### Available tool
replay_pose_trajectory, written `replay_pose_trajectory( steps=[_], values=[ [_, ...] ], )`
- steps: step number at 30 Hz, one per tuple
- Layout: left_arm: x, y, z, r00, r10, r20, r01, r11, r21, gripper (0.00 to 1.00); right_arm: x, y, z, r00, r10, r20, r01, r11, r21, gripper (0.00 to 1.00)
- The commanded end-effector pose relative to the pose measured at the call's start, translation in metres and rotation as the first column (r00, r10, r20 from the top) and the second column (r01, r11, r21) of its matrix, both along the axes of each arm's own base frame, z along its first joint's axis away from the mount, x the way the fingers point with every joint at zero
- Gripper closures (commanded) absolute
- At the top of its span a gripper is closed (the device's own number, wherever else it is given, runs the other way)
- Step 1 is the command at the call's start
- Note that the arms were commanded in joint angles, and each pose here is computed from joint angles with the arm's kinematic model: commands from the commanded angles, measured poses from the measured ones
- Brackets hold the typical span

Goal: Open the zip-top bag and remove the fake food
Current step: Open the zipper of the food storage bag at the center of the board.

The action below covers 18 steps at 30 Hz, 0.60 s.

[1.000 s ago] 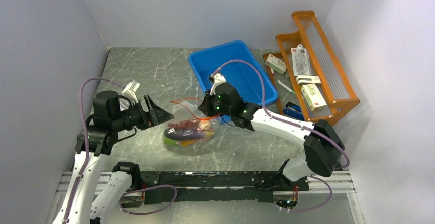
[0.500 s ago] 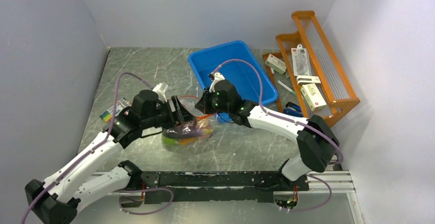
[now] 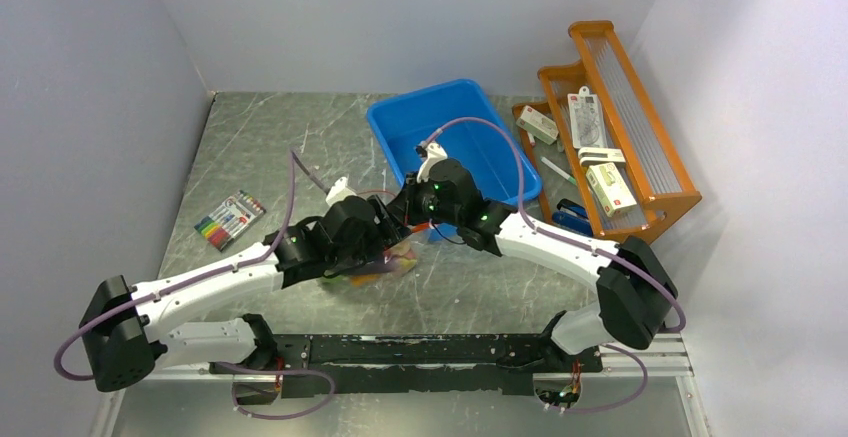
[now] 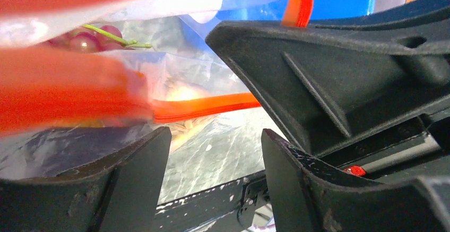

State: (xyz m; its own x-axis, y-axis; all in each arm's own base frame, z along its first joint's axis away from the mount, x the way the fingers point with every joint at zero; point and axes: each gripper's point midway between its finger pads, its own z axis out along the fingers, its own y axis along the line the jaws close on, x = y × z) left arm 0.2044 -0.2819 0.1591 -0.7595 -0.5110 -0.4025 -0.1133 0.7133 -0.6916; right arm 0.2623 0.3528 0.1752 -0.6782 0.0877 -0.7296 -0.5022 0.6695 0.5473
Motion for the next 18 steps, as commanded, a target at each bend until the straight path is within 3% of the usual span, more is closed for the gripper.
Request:
replay_pose_trajectory(
  steps=[1,8,18],
  values=[
    [0.014,0.008,0.016,0.983,0.175,0.051,-0.171,0.983,-0.073,0.26,-0.002,-0.004,0.009,1.000,0.004,0.031,-0.005,1.000,0.016,1.00],
    [0.006,0.030,0.013,0.936,0.351,0.035,-0.349,0.935,-0.056,0.36,-0.007,-0.002,0.009,1.000,0.020,0.015,-0.020,0.999,0.041,1.00],
    [0.007,0.023,0.003,0.914,0.405,0.010,-0.404,0.914,-0.044,0.46,-0.011,-0.002,0.011,0.999,0.034,0.014,-0.035,0.998,0.055,0.99]
  ],
)
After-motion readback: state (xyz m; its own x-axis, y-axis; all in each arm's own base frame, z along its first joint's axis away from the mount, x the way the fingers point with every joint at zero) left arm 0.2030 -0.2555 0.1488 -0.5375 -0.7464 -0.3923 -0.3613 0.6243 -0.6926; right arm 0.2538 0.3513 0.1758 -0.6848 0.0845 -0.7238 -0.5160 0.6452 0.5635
